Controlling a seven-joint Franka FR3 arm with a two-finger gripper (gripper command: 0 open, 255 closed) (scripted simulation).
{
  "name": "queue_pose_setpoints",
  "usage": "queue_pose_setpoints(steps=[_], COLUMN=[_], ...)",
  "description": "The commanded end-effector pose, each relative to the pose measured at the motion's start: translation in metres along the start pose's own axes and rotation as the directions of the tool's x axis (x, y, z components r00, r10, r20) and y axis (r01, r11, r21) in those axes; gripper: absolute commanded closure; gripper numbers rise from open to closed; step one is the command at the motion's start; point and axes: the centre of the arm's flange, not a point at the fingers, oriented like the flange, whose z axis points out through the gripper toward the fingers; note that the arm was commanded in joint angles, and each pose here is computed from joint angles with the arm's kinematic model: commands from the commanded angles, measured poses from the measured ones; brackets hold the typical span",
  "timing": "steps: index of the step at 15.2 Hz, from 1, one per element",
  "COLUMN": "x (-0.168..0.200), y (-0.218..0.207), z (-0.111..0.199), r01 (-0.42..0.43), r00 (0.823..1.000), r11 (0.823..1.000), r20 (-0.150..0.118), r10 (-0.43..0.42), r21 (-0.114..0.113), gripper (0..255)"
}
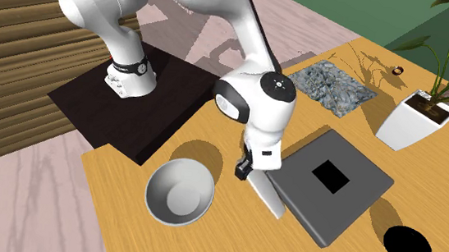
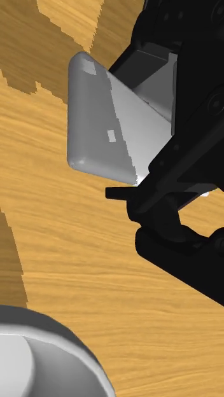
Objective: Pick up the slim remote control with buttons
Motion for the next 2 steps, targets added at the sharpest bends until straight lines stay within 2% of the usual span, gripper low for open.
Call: queue_pose_setpoints(steps=[1,2], x=[-0.0010,-0.0010], y=[-0.0020,-0.0020], z=[-0.0064,-0.0064], r01=[0.004,0.004], r00=[1.000,1.000], r11=[1.000,1.000], r20=[0.000,0.000], r10=[-0.004,-0.004], r21=[0.001,0.001], gripper=[255,255])
